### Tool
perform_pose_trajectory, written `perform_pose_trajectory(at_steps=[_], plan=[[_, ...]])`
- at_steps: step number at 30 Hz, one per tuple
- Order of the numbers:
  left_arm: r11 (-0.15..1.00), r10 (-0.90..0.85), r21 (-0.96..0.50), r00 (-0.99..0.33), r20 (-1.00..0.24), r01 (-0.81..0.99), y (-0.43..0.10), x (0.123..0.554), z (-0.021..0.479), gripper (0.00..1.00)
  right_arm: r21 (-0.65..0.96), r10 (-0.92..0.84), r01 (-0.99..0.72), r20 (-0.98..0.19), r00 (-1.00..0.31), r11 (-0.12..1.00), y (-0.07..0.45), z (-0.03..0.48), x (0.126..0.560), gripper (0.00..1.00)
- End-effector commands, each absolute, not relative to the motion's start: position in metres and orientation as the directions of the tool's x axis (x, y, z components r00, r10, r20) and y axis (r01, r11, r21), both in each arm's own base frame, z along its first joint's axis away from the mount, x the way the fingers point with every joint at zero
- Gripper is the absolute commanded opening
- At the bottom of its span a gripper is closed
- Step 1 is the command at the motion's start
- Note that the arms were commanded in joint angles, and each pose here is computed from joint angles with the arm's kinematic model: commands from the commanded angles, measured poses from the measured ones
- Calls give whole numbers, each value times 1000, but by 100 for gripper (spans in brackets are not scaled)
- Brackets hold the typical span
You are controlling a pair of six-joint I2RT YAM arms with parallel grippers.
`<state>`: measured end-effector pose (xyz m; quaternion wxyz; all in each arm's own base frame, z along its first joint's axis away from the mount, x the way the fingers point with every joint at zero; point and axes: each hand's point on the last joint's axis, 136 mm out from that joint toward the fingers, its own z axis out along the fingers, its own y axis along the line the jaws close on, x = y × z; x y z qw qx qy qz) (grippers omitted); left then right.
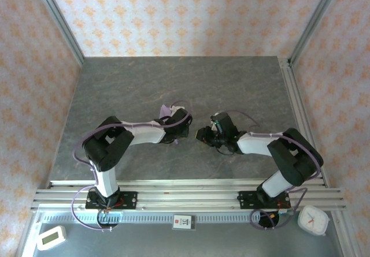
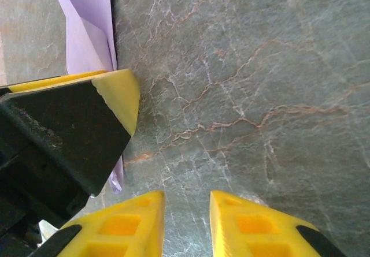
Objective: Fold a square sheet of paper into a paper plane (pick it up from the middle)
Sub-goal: Turn over the paper at the center of the table.
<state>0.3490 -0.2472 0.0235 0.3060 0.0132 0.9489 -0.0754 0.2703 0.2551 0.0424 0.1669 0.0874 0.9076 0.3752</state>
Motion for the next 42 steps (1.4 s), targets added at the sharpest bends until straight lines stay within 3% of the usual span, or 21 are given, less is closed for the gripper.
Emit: perform_pose_trajectory(at_steps=[1,18,21,26,34,42], plan=[[992,23,-88,-802,-596,93,-248,347,29,44,690,284,29,-259,-923,723,246,41,269,26],[985,-49,-163,-807,-589,60,-245,336,33,46,741,271,13,-229,-935,672,256,48,262,27],[981,-60,-184,-806,-589,62,-246,339,39,47,768,268,13,-208,-941,641,267,50,258,31],[942,-215,-334,-831,-514,-37,-244,332,27,41,814,273,33,-156,-949,580,293,53,241,38],[836,-429,-517,-808,-404,-185,-238,320,15,38,837,335,109,-92,-938,536,318,52,223,37],[759,-496,-611,-809,-317,-226,-247,316,13,37,826,356,134,-85,-931,548,326,45,228,35]])
